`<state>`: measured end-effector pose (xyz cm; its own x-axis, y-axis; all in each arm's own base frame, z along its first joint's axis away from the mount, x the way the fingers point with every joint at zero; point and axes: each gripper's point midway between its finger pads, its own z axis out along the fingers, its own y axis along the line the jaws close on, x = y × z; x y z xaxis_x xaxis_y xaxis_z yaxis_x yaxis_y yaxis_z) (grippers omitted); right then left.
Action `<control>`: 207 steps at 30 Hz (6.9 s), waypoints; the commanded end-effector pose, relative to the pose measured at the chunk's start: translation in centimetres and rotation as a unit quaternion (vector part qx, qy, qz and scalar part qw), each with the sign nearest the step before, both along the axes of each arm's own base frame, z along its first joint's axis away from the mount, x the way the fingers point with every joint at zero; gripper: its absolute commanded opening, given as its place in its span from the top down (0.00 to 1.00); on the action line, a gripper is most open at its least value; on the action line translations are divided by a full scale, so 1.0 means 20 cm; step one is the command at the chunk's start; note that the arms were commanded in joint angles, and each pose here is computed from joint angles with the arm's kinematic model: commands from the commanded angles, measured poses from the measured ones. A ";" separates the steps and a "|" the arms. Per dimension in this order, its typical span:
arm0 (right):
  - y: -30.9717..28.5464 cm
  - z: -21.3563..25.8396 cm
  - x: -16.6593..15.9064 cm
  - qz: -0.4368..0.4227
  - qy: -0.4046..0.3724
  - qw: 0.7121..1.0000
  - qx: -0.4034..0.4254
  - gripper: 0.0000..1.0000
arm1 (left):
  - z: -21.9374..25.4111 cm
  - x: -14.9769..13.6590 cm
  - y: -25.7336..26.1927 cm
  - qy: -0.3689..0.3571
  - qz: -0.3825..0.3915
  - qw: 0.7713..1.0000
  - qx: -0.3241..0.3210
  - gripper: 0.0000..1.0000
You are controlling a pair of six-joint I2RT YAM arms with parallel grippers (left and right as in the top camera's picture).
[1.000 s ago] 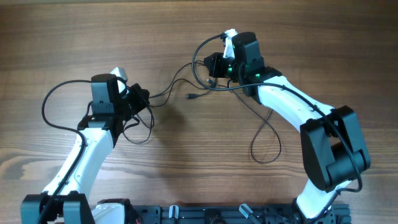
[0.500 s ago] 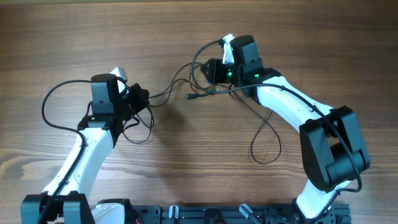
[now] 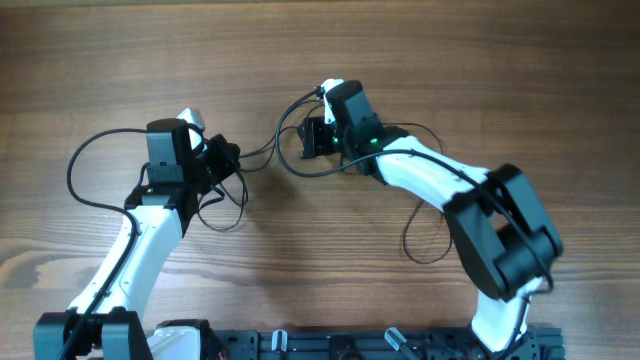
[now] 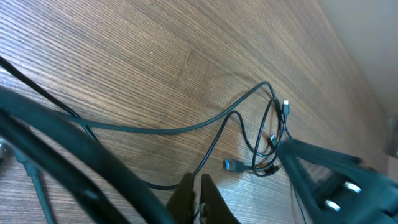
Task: Untangle cables
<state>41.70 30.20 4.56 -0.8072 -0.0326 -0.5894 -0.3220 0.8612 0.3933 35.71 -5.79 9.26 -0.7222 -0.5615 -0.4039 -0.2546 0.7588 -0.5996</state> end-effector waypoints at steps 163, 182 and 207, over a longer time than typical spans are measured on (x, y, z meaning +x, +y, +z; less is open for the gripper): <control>-0.99 1.37 -0.84 -0.215 -0.128 0.966 0.073 0.96 | -0.11 -0.11 0.03 0.062 0.007 0.998 0.024 0.96; -1.26 0.56 -0.73 -0.414 0.110 0.882 -0.197 0.96 | -0.11 -0.11 0.03 0.062 0.007 0.998 0.023 0.96; -0.92 0.29 -0.10 -0.177 -0.035 0.944 -0.276 0.85 | -0.11 -0.11 0.03 0.062 0.007 0.998 0.024 0.95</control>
